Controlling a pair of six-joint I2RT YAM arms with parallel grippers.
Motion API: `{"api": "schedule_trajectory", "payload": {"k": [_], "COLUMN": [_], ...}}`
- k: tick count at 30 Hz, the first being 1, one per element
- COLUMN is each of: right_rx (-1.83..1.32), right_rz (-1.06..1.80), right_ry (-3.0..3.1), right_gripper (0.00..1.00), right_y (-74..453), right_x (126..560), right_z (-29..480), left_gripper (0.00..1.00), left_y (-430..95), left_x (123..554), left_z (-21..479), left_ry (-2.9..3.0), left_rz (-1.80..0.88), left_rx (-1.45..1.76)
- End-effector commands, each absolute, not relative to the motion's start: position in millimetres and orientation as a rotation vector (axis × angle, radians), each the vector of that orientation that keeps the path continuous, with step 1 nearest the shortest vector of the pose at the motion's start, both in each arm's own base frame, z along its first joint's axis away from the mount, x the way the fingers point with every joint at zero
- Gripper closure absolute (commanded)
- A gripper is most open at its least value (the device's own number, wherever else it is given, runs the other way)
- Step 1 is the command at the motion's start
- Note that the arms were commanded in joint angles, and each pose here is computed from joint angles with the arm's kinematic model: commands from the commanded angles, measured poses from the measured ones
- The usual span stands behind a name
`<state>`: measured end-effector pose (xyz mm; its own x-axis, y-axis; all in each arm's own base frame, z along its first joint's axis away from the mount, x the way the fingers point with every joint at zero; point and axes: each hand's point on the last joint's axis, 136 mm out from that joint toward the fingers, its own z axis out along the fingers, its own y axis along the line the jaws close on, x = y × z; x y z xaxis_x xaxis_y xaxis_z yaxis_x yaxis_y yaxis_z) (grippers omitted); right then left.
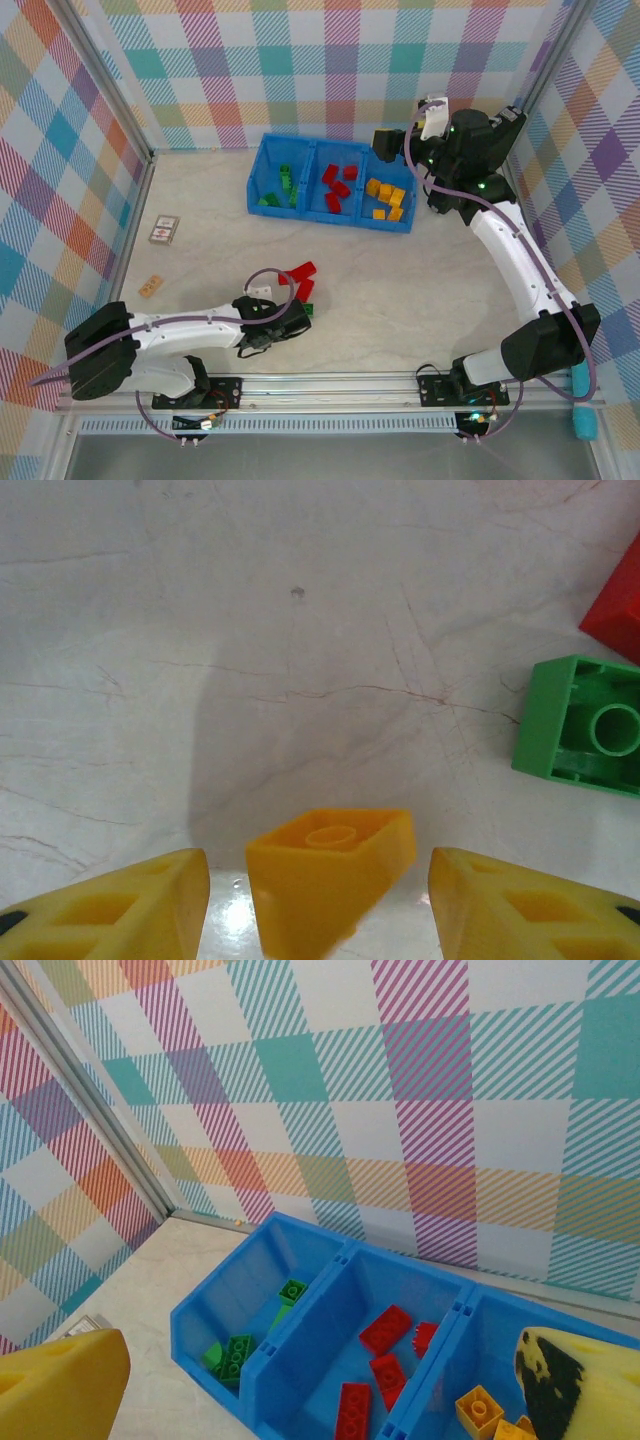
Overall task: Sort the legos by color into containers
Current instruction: Pick up the lego from the middle-left of the table.
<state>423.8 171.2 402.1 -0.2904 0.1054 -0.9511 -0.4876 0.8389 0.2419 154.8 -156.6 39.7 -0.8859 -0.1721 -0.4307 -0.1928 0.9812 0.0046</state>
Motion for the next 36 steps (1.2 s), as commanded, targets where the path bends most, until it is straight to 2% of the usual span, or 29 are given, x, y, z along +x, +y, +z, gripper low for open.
{"api": "schedule_trajectory", "payload": {"k": [1, 9, 16, 20, 23, 26, 31, 36], "right_rx": [-0.303, -0.302, -0.304, -0.303, -0.303, -0.303, -0.302, -0.299], "right_rz": [0.610, 0.600, 0.596, 0.597, 0.593, 0.593, 0.595, 0.577], "right_ry": [1.732, 1.732, 1.730, 1.728, 1.725, 1.724, 1.715, 1.691], "right_gripper": [0.01, 0.01, 0.01, 0.01, 0.01, 0.01, 0.01, 0.01], "right_y": [171.2, 169.9, 169.6, 169.4, 169.0, 169.0, 168.5, 165.0], "right_x": [420.0, 419.8, 419.0, 418.9, 418.9, 418.7, 416.3, 413.8], "right_z": [423.6, 423.4, 423.8, 424.2, 424.7, 424.2, 426.1, 429.3], "left_gripper": [0.41, 0.46, 0.63, 0.68, 0.70, 0.70, 0.70, 0.70], "left_y": [-157.1, -155.6, -157.7, -159.0, -166.3, -188.0, -254.0, -333.8], "left_x": [155.7, 152.9, 158.2, 159.7, 169.9, 196.3, 260.8, 311.9], "left_z": [30.4, 16.9, 19.4, 23.9, 45.9, 89.4, 165.2, 199.7], "left_ry": [2.672, 2.700, 2.679, 2.674, 2.640, 2.568, 2.418, 2.307], "left_rz": [0.080, 0.147, 0.155, 0.156, 0.162, 0.138, -0.006, -0.157], "left_rx": [-0.278, -0.288, -0.287, -0.284, -0.237, -0.143, 0.036, 0.228]}}
